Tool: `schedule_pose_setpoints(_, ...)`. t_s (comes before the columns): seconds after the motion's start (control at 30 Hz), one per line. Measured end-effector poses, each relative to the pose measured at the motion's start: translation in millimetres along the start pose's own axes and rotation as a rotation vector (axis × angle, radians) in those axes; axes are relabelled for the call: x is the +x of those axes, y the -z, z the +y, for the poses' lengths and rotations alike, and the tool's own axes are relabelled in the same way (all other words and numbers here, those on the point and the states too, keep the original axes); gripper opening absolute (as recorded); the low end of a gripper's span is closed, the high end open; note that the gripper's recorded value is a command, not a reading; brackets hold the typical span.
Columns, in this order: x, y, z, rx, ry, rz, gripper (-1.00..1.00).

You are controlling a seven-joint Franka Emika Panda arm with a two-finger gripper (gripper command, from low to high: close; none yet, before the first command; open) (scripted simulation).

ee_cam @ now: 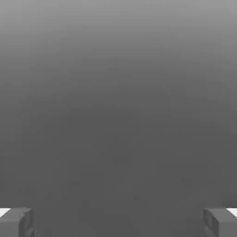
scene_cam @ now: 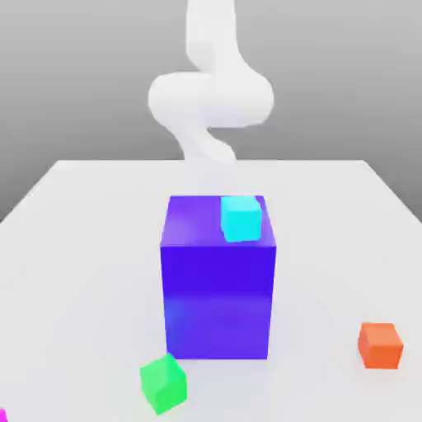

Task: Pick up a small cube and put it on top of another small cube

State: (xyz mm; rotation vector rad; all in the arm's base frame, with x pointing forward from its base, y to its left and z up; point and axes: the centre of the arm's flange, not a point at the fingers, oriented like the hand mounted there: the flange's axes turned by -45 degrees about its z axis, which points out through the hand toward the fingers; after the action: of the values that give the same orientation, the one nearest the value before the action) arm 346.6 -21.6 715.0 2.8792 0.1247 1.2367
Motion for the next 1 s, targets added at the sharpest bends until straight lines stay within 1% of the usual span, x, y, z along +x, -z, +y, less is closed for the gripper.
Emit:
schedule_pose_setpoints(0.23,1,-7,63,0.064,0.254,0.024,0.00)
schedule_pose_setpoints(0.47,-5,-39,122,0.120,0.502,0.032,0.00)
schedule_pose_setpoints(0.7,-19,-90,172,0.178,0.757,0.023,0.00)
schedule_pose_setpoints(1.0,-49,-177,220,0.271,1.102,-0.009,0.00)
